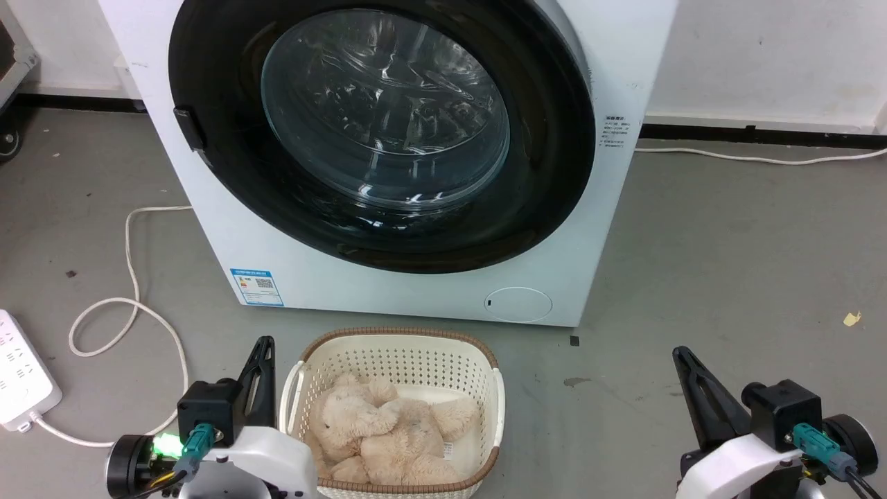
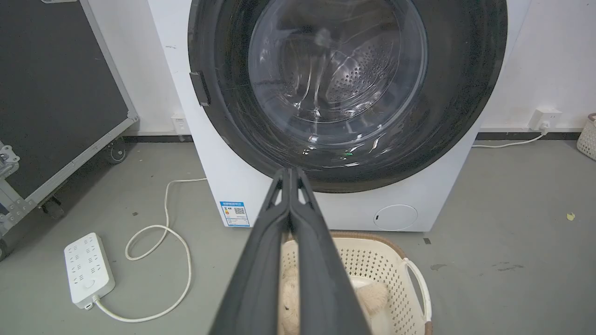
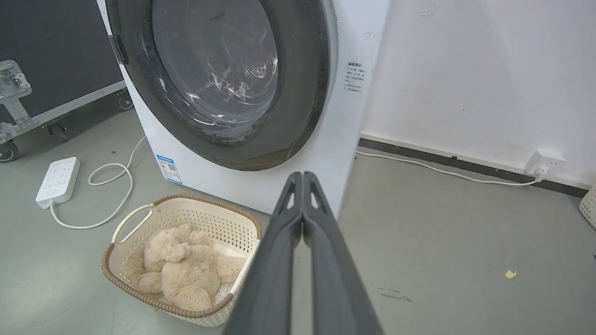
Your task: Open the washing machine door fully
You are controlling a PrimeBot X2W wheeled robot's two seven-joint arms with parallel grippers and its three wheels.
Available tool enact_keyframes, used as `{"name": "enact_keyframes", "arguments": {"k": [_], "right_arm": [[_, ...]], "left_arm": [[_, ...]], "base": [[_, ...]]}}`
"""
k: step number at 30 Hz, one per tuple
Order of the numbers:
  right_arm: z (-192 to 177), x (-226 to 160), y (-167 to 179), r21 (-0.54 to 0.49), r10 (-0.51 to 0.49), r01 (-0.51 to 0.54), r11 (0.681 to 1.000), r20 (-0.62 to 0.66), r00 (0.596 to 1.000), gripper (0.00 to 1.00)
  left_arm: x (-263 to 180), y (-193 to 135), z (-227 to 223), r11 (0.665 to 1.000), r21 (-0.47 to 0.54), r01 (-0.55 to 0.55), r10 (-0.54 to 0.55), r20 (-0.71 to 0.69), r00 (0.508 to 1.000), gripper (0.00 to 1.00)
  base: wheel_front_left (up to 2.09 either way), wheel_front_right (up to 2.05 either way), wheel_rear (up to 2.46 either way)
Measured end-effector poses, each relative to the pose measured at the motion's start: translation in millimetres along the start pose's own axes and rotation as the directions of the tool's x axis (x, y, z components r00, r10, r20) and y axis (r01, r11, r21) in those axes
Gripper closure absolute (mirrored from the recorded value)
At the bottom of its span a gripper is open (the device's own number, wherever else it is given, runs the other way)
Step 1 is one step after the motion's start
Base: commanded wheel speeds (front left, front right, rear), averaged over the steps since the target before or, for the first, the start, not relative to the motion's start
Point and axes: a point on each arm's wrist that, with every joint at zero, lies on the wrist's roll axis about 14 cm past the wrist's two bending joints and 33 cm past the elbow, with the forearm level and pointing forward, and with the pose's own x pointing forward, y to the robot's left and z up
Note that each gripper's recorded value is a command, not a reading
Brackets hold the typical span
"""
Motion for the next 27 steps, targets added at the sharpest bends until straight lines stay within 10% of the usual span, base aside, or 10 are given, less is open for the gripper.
{"name": "enact_keyframes", "arguments": {"k": [11, 12, 27], "right_arm": [[-0.1, 0.0, -0.1, 0.0, -0.001, 0.001, 1.0, 0.0, 1.0, 1.0], [-0.1, -0.1, -0.2, 0.0, -0.001, 0.001, 1.0, 0.0, 1.0, 0.0], [3.5, 0.6, 0.0, 0.009, 0.0, 0.0, 1.0, 0.023, 1.0, 0.0]], "left_arm": [[0.0, 0.0, 0.0, 1.0, 0.0, 0.0, 0.0, 0.0, 1.0, 1.0], [0.0, -0.2, 0.0, 1.0, 0.0, 0.0, 0.0, 0.0, 1.0, 0.0], [-0.1, -2.3, 2.6, 1.0, -0.002, 0.004, -0.004, 0.019, 1.0, 0.0]], "base": [[0.0, 0.0, 0.0], [0.0, 0.0, 0.0], [0.0, 0.0, 0.0]]}}
